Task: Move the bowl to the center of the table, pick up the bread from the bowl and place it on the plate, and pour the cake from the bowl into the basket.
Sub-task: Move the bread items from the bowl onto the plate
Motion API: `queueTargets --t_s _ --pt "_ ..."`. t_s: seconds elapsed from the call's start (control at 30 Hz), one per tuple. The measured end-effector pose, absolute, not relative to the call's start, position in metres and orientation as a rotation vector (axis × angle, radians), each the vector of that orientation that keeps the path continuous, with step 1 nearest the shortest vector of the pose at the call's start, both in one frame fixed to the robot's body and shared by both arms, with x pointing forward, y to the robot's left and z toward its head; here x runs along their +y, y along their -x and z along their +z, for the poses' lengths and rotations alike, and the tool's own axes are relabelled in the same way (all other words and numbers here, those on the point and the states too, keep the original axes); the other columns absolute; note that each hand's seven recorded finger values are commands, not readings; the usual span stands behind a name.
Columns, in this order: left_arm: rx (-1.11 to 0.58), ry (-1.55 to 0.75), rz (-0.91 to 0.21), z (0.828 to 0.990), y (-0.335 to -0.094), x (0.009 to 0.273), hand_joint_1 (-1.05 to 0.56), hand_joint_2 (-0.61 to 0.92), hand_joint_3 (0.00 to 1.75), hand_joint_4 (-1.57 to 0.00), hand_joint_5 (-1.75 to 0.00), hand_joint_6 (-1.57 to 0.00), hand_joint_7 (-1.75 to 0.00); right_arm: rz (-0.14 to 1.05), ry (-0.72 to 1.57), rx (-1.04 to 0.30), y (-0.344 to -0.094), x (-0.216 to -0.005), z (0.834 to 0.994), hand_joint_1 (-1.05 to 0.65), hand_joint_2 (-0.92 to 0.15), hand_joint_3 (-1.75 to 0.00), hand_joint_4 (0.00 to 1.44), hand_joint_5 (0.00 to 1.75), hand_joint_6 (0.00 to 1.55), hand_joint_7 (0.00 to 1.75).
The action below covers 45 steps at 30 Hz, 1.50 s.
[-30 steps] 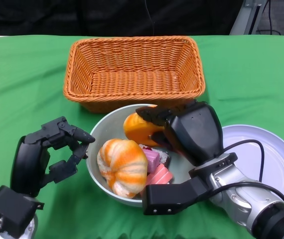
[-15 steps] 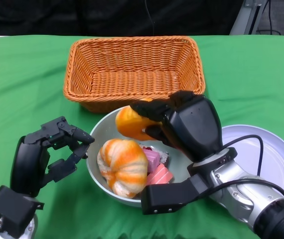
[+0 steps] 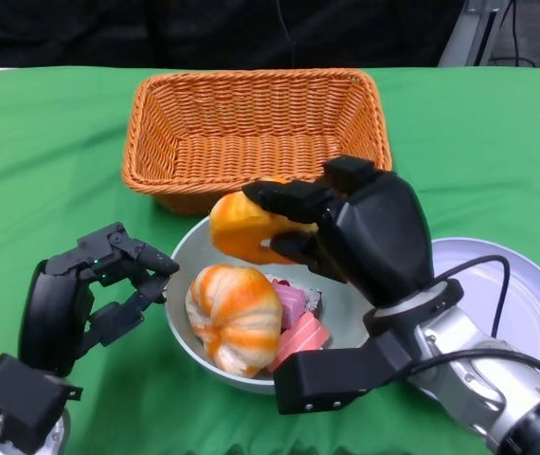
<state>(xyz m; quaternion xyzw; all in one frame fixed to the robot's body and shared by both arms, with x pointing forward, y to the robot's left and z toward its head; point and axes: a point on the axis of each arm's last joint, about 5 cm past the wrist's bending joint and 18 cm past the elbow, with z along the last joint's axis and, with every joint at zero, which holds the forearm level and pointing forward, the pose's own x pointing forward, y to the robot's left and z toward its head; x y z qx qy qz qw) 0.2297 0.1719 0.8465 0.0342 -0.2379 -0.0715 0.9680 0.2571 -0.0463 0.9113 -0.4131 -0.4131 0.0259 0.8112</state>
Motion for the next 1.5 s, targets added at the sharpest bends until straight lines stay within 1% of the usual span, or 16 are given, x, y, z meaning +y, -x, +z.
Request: queueTargets --t_s 0.17,0.27,0.37,0.5,0.67,0.77,0.83,0.93,1.1,1.17,1.3,1.43,1.47,1.5 --pt "-0.476 -0.076 -0.148 0.846 -0.230 0.173 -0.18 0.90 0.34 -0.83 -1.47 -0.90 -1.04 0.053 0.774 -0.785 -0.254 -0.053 0.917 -0.13 -0.83 -0.01 0.93 0.99 1.27 0.01" --pt "-0.476 -0.077 -0.147 0.846 -0.230 0.173 -0.19 0.89 0.36 -0.83 -1.48 -0.90 -1.04 0.066 0.717 -0.723 -0.252 -0.058 0.920 -0.10 -0.85 -0.01 0.91 1.06 1.26 0.00" --pt "-0.476 -0.077 -0.146 0.846 -0.229 0.173 -0.18 0.85 0.43 -0.83 -1.49 -0.90 -1.03 0.080 0.675 -0.671 -0.251 -0.065 0.923 -0.07 -0.85 -0.01 0.87 1.12 1.25 0.00" --pt "-0.475 -0.077 -0.145 0.846 -0.229 0.174 -0.17 0.80 0.54 -0.83 -1.49 -0.90 -1.04 0.087 0.632 -0.619 -0.250 -0.074 0.926 -0.06 -0.85 -0.01 0.84 1.16 1.25 0.00" --pt "-0.474 -0.079 -0.146 0.846 -0.229 0.174 -0.18 0.77 0.60 -0.83 -1.50 -0.90 -1.05 0.096 0.590 -0.565 -0.248 -0.084 0.931 -0.08 -0.88 -0.01 0.77 1.25 1.23 0.00" --pt "-0.473 -0.080 -0.145 0.846 -0.229 0.174 -0.17 0.75 0.64 -0.83 -1.50 -0.89 -1.05 0.088 0.569 -0.520 -0.247 -0.091 0.933 -0.09 -0.88 -0.01 0.74 1.30 1.24 0.00" --pt "-0.472 -0.081 -0.145 0.846 -0.229 0.175 -0.18 0.74 0.65 -0.83 -1.50 -0.89 -1.04 0.087 0.551 -0.491 -0.245 -0.095 0.934 -0.11 -0.89 -0.01 0.72 1.45 1.23 0.00" --pt "-0.472 -0.082 -0.145 0.846 -0.229 0.175 -0.17 0.74 0.65 -0.83 -1.49 -0.89 -1.04 0.090 0.512 -0.437 -0.243 -0.102 0.938 -0.11 -0.90 -0.01 0.72 1.61 1.23 0.00" --pt "-0.471 -0.083 -0.145 0.846 -0.229 0.175 -0.18 0.73 0.66 -0.83 -1.49 -0.90 -1.03 0.089 0.457 -0.362 -0.239 -0.114 0.939 -0.10 -0.91 -0.01 0.70 1.67 1.24 0.01" --pt "-0.470 -0.083 -0.145 0.846 -0.229 0.175 -0.19 0.73 0.66 -0.83 -1.49 -0.90 -1.04 0.082 0.438 -0.321 -0.237 -0.120 0.941 -0.10 -0.92 -0.03 0.66 1.73 1.24 0.01" --pt "-0.470 -0.081 -0.142 0.846 -0.229 0.176 -0.19 0.73 0.65 -0.82 -1.50 -0.89 -1.04 0.060 0.390 -0.222 -0.233 -0.135 0.941 -0.10 -0.92 -0.05 0.64 1.72 1.22 0.00" --pt "-0.469 -0.080 -0.144 0.846 -0.229 0.177 -0.19 0.73 0.65 -0.82 -1.50 -0.89 -1.04 0.063 0.375 -0.198 -0.232 -0.139 0.942 -0.10 -0.92 -0.05 0.64 1.71 1.22 0.00" --pt "-0.470 -0.080 -0.146 0.846 -0.229 0.177 -0.18 0.73 0.65 -0.82 -1.50 -0.89 -1.05 0.067 0.364 -0.193 -0.231 -0.141 0.942 -0.08 -0.92 -0.08 0.60 1.59 1.20 0.00" --pt "-0.470 -0.080 -0.146 0.846 -0.229 0.177 -0.18 0.74 0.65 -0.82 -1.50 -0.89 -1.05 0.066 0.352 -0.185 -0.230 -0.145 0.941 -0.07 -0.92 -0.08 0.60 1.54 1.20 0.00"
